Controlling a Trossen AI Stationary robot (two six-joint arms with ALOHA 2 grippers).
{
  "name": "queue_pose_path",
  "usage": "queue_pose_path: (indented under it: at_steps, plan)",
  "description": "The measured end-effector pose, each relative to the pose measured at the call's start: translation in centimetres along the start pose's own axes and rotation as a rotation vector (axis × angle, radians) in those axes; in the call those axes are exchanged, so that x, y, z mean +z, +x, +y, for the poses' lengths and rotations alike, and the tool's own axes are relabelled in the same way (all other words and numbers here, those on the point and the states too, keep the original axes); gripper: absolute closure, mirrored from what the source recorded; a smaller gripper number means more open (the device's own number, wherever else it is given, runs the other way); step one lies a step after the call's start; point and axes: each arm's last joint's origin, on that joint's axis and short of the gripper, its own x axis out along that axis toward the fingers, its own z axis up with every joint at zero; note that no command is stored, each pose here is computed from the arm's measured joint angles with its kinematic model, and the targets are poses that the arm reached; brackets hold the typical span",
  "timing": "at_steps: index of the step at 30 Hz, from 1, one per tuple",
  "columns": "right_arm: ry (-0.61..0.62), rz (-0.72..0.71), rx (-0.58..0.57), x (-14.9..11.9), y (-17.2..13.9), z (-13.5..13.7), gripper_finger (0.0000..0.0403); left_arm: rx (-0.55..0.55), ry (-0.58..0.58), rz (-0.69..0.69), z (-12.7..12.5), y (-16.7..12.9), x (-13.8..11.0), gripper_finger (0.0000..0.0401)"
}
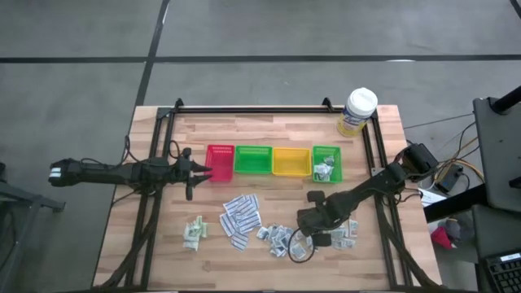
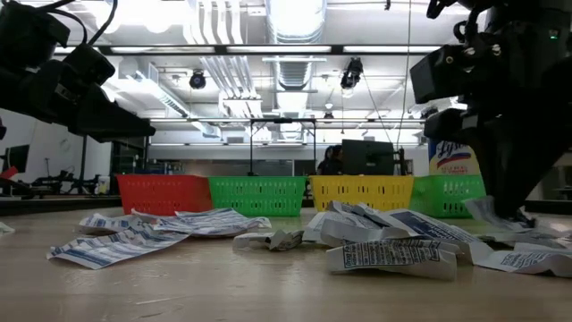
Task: Pick & Place First Aid Supplies
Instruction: Put the blue alcohol pad into the right green bin
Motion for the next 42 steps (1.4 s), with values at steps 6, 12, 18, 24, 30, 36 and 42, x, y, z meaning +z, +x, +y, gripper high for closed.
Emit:
queue_pose_path:
  at_steps: [6, 12, 18, 24, 30, 36, 42]
  plan:
    - [0.016, 0.017, 0.032, 0.14, 0.02, -0.33, 0.0394, 0.000, 0.000, 0.000, 0.00, 0.00, 0.00, 0.0288]
    - [0.023, 0.061, 0.133, 0.05, -0.11, -0.18, 0.0394, 0.000, 0.000, 0.000, 0.00, 0.00, 0.00, 0.0288]
    - [0.018, 0.055, 0.124, 0.12, -0.13, -0.34, 0.0394, 0.000, 0.001, 0.000, 0.00, 0.00, 0.00, 0.0288]
    - [0.020, 0.054, 0.122, 0.20, -0.11, -0.51, 0.0394, 0.000, 0.000, 0.000, 0.00, 0.00, 0.00, 0.0288]
    - [0.003, 0.050, 0.120, 0.28, -0.10, -0.65, 0.0394, 0.000, 0.000, 0.000, 0.00, 0.00, 0.00, 0.0288]
    - [-0.017, 0.045, 0.121, 0.34, -0.10, -0.70, 0.0394, 0.000, 0.000, 0.000, 0.00, 0.00, 0.00, 0.0288]
    - [-0.016, 0.042, 0.122, 0.37, -0.10, -0.69, 0.0382, 0.000, 0.000, 0.000, 0.00, 0.00, 0.00, 0.0288]
